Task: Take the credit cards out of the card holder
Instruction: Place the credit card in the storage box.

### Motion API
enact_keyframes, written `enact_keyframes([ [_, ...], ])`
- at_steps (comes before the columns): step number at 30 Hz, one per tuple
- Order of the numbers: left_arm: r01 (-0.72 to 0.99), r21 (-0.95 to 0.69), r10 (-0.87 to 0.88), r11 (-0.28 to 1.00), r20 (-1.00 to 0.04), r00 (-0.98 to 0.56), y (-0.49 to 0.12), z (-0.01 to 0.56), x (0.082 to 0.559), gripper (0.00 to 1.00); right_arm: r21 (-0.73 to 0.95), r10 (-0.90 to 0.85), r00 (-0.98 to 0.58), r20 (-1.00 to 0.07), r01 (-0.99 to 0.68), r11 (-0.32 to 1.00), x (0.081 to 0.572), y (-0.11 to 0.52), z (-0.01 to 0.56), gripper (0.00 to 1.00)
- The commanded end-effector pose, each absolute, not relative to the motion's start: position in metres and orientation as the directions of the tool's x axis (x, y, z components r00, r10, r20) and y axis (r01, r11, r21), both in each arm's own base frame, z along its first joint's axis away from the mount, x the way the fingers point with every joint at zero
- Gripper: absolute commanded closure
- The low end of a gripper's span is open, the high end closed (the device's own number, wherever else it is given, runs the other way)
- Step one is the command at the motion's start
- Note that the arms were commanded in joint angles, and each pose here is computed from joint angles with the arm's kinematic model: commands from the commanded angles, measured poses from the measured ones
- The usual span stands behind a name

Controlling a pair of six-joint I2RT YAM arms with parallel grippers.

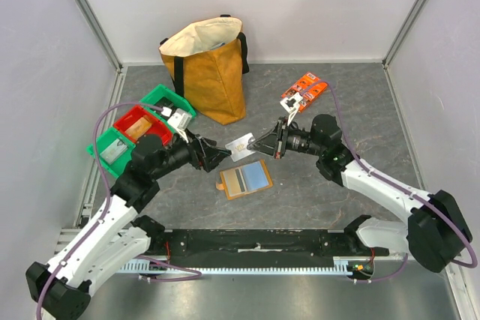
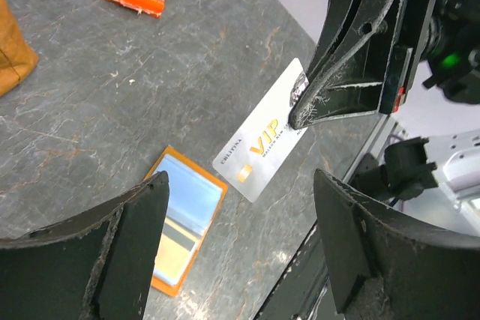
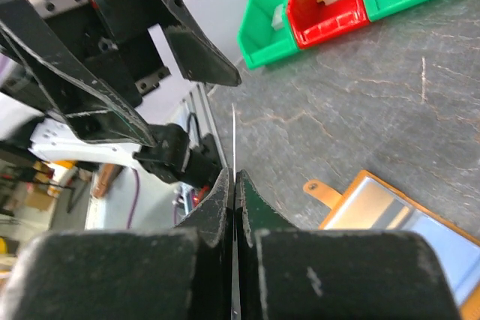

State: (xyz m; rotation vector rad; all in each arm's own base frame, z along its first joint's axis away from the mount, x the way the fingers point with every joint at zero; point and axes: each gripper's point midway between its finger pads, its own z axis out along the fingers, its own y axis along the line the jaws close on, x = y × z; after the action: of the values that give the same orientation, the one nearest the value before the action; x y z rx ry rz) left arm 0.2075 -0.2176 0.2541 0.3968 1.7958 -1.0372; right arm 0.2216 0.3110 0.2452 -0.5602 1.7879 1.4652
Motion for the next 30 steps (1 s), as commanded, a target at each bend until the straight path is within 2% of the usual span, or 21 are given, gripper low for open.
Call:
enact_keyframes([
  [1, 0.629, -0.557, -0.354, 0.542, -0.83, -0.43, -0.217, 0.274, 0.216, 0.17, 0.679, 0.308, -0.619, -0.723, -0.719, 0.147, 0.224, 0.312, 0.289, 1.0],
  [5, 0.576, -0.607, -0.434, 0.547, -0.794, -0.425, -0.211, 0.273, 0.222, 0.19, 0.722, 0.368, -0.647, -0.668, -0.683, 0.11, 0.226, 0.311, 0.292, 1.0],
  [11, 0.567, -0.724, -0.572, 0.393, -0.675, -0.466, -0.218, 0.272, 0.217, 0.24, 0.758, 0.417, -0.672, -0.612, -0.649, 0.065, 0.228, 0.314, 0.296, 1.0],
  [14, 0.616, -0.71, -0.542, 0.341, -0.685, -0.488, -0.23, 0.28, 0.212, 0.26, 0.763, 0.407, -0.687, -0.602, -0.646, 0.037, 0.224, 0.321, 0.296, 1.0],
  [19, 0.625, -0.706, -0.539, 0.334, -0.687, -0.488, -0.233, 0.284, 0.213, 0.3, 0.77, 0.399, -0.7, -0.592, -0.637, 0.025, 0.22, 0.327, 0.292, 1.0],
  [21, 0.624, -0.706, -0.54, 0.335, -0.686, -0.487, -0.233, 0.284, 0.214, 0.38, 0.772, 0.4, -0.702, -0.589, -0.635, 0.021, 0.219, 0.327, 0.292, 1.0],
  [22, 0.626, -0.705, -0.538, 0.334, -0.688, -0.488, -0.233, 0.284, 0.213, 0.47, 0.773, 0.4, -0.702, -0.588, -0.634, 0.023, 0.219, 0.327, 0.291, 1.0],
  [23, 0.621, -0.708, -0.538, 0.336, -0.686, -0.49, -0.232, 0.283, 0.213, 0.62, 0.775, 0.401, -0.704, -0.586, -0.631, 0.027, 0.22, 0.327, 0.289, 1.0],
  [26, 0.608, -0.71, -0.544, 0.355, -0.686, -0.483, -0.229, 0.282, 0.214, 0.86, 0.777, 0.395, -0.705, -0.589, -0.629, 0.035, 0.221, 0.328, 0.286, 1.0],
  [28, 0.589, -0.712, -0.553, 0.382, -0.687, -0.471, -0.224, 0.282, 0.217, 0.97, 0.777, 0.393, -0.704, -0.592, -0.628, 0.043, 0.221, 0.328, 0.284, 1.0],
  [30, 0.544, -0.722, -0.566, 0.428, -0.683, -0.462, -0.217, 0.278, 0.222, 0.98, 0.774, 0.384, -0.7, -0.602, -0.63, 0.064, 0.223, 0.328, 0.281, 0.93],
])
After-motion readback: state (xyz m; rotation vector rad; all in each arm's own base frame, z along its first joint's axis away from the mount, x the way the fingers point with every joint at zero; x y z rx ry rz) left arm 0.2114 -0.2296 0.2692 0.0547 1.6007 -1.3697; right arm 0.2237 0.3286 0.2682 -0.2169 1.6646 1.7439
